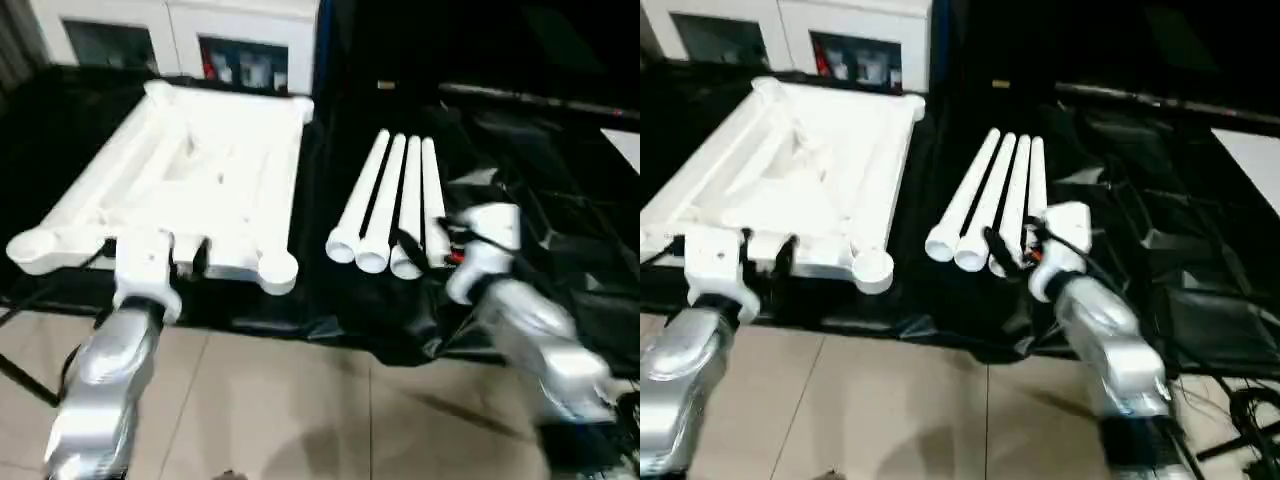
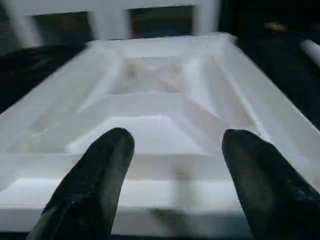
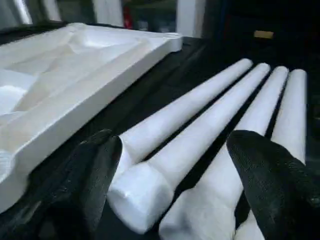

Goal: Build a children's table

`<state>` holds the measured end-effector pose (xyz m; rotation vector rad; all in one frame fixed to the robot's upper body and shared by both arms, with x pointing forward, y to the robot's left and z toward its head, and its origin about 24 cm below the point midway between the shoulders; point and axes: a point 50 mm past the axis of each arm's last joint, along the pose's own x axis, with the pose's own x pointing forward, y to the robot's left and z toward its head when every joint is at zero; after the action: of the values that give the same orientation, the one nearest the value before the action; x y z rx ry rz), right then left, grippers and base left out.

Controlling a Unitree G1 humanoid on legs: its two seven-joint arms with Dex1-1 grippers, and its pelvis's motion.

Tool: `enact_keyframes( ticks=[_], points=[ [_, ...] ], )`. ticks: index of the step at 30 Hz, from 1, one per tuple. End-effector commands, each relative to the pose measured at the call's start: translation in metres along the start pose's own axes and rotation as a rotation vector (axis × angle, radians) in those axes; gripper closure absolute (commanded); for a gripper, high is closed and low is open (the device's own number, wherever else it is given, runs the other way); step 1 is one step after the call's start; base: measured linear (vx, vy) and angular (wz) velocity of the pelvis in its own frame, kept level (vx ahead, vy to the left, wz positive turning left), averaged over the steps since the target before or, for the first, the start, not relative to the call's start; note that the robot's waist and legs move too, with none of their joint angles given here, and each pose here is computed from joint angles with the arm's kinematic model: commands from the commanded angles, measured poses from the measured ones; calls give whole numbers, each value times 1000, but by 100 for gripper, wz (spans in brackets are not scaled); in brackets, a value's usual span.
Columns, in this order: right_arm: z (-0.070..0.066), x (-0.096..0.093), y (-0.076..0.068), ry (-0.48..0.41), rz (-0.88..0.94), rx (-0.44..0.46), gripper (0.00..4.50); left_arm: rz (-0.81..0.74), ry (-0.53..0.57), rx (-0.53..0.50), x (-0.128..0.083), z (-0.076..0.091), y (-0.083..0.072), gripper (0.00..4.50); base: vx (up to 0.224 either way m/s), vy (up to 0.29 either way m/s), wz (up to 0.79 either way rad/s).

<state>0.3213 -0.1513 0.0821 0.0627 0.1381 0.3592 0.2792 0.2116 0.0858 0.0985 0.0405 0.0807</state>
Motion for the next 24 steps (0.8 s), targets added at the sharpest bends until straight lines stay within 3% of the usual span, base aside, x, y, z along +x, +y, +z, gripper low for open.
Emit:
enact_keyframes(
  ticks=[1, 2, 3, 6, 9, 13, 18, 24],
  points=[
    [-4, 5, -3, 22, -50, -5, 67, -11, -4, 2, 2, -1, 0, 114, 0, 0, 0],
    [-4, 5, -3, 22, -50, -5, 67, -11, -4, 2, 2, -1, 0, 114, 0, 0, 0],
    [-6, 10, 0, 22, -44, 12, 67, -77, -21, 71, 4, 0, -8, 114, 0, 0, 0],
    [-9, 13, -3, 31, -61, -21, 67, -103, -6, 140, 7, -3, -24, 114, 0, 0, 0],
    [-7, 10, -11, 19, -119, -26, 67, -130, -12, 156, 11, -2, -40, 114, 0, 0, 0],
    [-7, 4, -12, 13, -150, -60, 67, -200, -38, 197, 14, -1, -48, 114, 0, 0, 0],
    [-5, -8, -7, -11, -149, -26, 67, -166, -44, 203, 9, 5, -36, 114, 1, 11, -1],
    [-12, -9, -3, -5, -147, -62, 67, -145, -17, 204, 7, -2, -32, 114, -21, 136, 0]
  ],
)
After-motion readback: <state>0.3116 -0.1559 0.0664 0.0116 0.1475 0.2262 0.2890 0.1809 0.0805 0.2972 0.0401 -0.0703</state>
